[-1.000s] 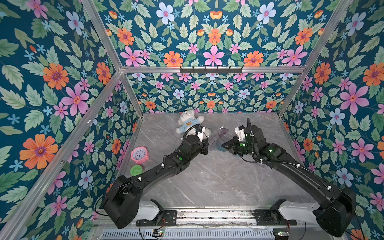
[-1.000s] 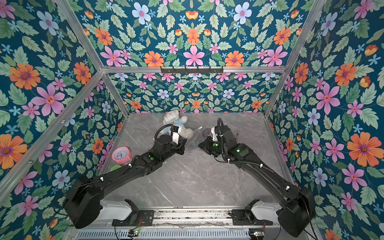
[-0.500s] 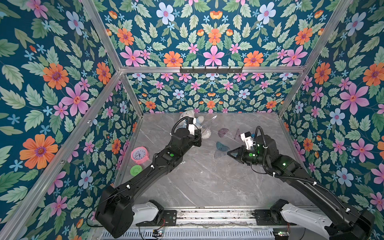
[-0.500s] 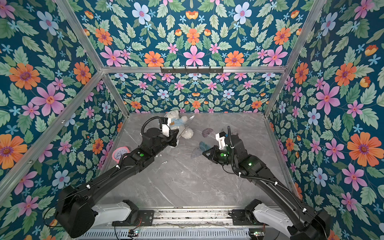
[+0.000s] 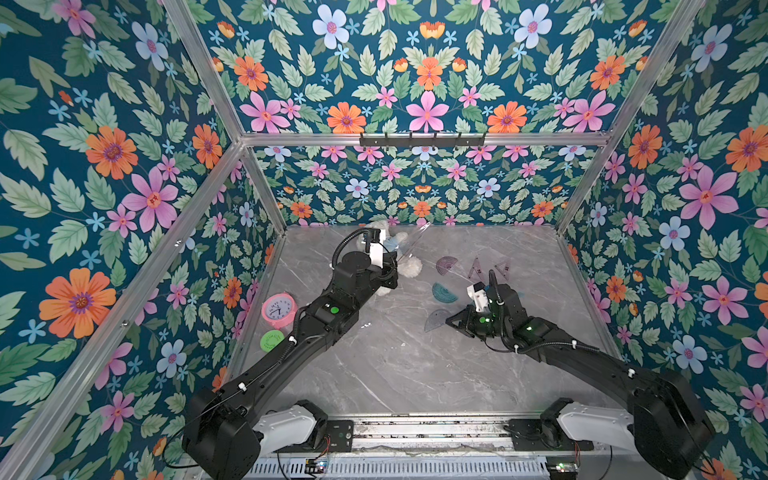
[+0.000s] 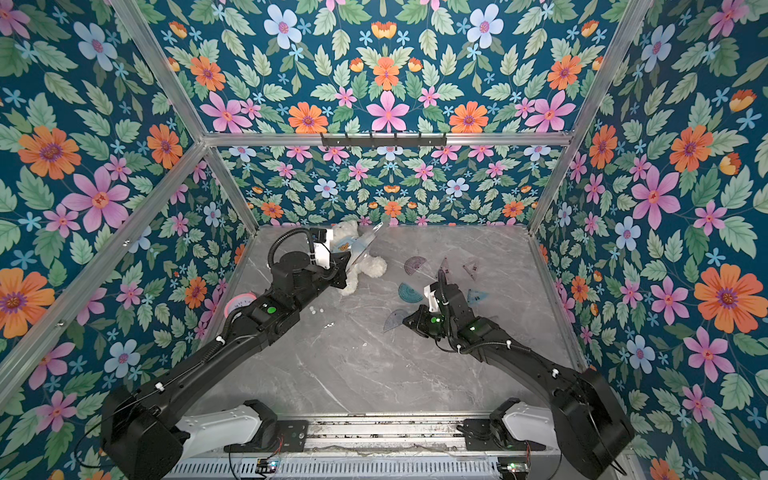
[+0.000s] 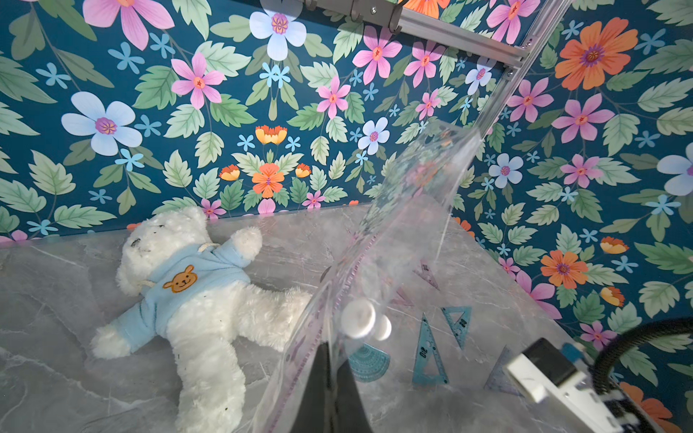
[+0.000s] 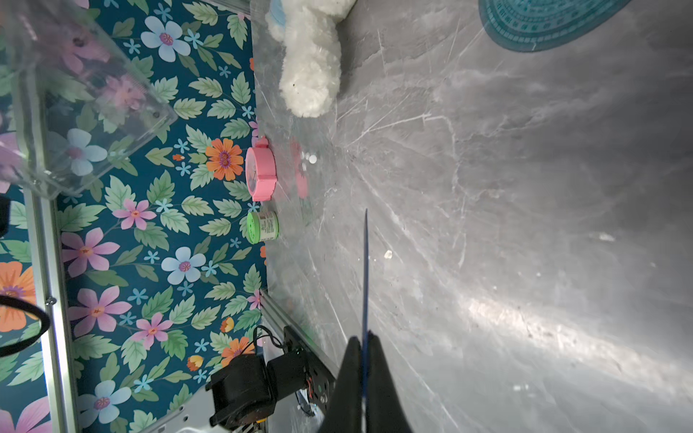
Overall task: Open the ruler set and take out the ruler
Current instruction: Place the ruler at the center of the board.
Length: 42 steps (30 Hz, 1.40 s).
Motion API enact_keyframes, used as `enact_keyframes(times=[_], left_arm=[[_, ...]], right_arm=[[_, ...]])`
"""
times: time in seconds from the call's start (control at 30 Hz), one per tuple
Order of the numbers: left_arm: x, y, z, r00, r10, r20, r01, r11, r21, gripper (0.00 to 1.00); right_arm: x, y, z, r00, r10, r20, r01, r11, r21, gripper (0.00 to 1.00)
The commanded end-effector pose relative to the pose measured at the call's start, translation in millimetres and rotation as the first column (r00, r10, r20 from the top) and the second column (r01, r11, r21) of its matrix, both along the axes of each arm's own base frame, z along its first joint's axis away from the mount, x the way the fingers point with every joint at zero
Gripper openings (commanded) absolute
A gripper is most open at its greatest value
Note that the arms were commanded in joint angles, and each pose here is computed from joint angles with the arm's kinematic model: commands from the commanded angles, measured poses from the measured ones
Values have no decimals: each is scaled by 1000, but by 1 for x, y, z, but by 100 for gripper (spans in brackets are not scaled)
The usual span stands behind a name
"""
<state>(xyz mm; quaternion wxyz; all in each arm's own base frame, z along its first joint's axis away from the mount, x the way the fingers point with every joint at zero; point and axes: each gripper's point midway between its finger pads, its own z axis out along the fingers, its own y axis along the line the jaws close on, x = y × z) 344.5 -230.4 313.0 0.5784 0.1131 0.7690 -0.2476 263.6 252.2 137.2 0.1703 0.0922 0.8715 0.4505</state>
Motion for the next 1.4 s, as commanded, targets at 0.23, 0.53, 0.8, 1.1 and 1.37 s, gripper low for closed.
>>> enact_keyframes(times=[0.23,0.53,0.8,1.1,1.37], left_arm=[[-1,-1,-5,1000,-7,-18,7,1000,-8,0],[2,-6,-11,999,-18,-35,17,1000,-16,0],[4,-9,-13,999,-25,-45,23,999,-25,0],[4,-12,-13,998,-30,-50,29,999,-27,0],[6,-16,-12,997,-46,-56,44,998,-35,0]], right_arm=[[17,14,-23,999,25,-23,-22,991,130,0],[-4,-1,-51,993,20,-119,-8,995,104,0],[-12,-11,-69,985,10,-171,3,997,74,0],[-12,-19,-73,985,-15,-172,27,997,65,2],[-10,-27,-72,986,-43,-160,52,997,55,3]])
